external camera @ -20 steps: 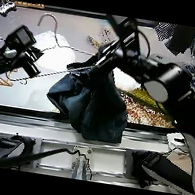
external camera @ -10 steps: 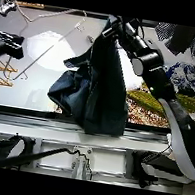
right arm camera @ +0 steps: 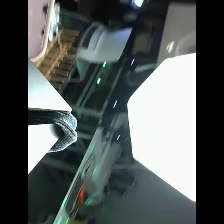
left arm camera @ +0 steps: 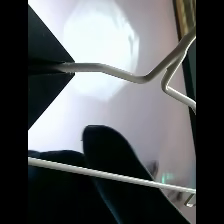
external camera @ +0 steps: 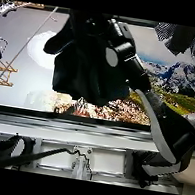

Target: Fold the clothes and pants, and hang the long-sleeved shirts on hangers.

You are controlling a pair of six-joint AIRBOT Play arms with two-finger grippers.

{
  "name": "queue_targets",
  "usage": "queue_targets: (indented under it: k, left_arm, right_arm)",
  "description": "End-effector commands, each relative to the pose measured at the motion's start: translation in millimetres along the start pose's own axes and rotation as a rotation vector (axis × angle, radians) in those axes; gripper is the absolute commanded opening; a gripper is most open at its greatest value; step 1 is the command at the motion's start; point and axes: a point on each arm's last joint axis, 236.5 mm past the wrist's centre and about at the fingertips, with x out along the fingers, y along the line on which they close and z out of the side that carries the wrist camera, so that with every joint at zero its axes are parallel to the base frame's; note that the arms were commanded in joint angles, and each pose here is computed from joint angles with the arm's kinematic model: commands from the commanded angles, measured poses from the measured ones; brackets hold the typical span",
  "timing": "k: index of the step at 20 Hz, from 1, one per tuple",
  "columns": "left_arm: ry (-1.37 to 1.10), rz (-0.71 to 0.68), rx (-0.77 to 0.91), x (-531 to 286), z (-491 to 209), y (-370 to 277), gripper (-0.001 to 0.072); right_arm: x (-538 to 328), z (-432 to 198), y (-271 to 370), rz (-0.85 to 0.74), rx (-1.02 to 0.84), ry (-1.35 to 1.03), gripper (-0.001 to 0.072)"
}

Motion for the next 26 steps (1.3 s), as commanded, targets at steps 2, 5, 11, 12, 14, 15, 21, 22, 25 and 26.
queue_targets:
  k: [2, 5, 11, 12, 14, 15, 21, 22, 25, 26]
  left_arm:
    - [0.009, 0.031, 0.053, -37.9, -1.2, -4.1, 0.0024]
    - [0.042, -0.061, 0.253, -53.3, -10.6, -33.5, 0.0024]
    - [-0.042, -0.023, 0.311, -90.8, 3.3, -35.3, 0.0024]
    - [-0.041, -0.031, 0.321, -89.2, 3.1, -37.3, 0.0024]
    - [-0.022, -0.063, 0.325, -79.0, 0.0, -43.3, 0.0024]
    - [-0.011, -0.084, 0.330, -72.8, -1.9, -47.6, 0.0024]
    - [-0.037, -0.235, 0.483, -56.9, -1.7, -84.0, 0.0024]
    - [-0.043, -0.233, 0.501, -55.2, -0.5, -83.8, 0.0024]
    - [-0.097, -0.228, 0.549, -46.4, 12.2, -87.5, 0.0024]
    - [-0.124, -0.229, 0.595, -42.3, 17.5, -90.7, 0.0024]
  right_arm:
    - [-2.6, -30.8, 41.1, 0.117, 0.016, 0.170, 0.0046]
    - [-16.1, -56.6, 45.7, 0.171, 0.006, 0.317, 0.0047]
    - [-70.2, -96.3, 29.9, 0.256, 0.001, 0.644, 0.0048]
    - [-81.9, -98.0, 30.6, 0.276, -0.003, 0.692, 0.0048]
    - [-100.4, -96.0, 32.6, 0.307, -0.003, 0.755, 0.0047]
    - [-108.1, -94.5, 33.9, 0.321, -0.001, 0.779, 0.0048]
    - [-125.9, -81.0, 34.3, 0.346, 0.003, 0.812, 0.0049]
    - [-126.2, -77.7, 33.4, 0.344, 0.003, 0.805, 0.0049]
    - [-127.2, -69.4, 36.7, 0.354, 0.024, 0.789, 0.0049]
    - [-127.2, -67.6, 40.0, 0.363, 0.041, 0.784, 0.0049]
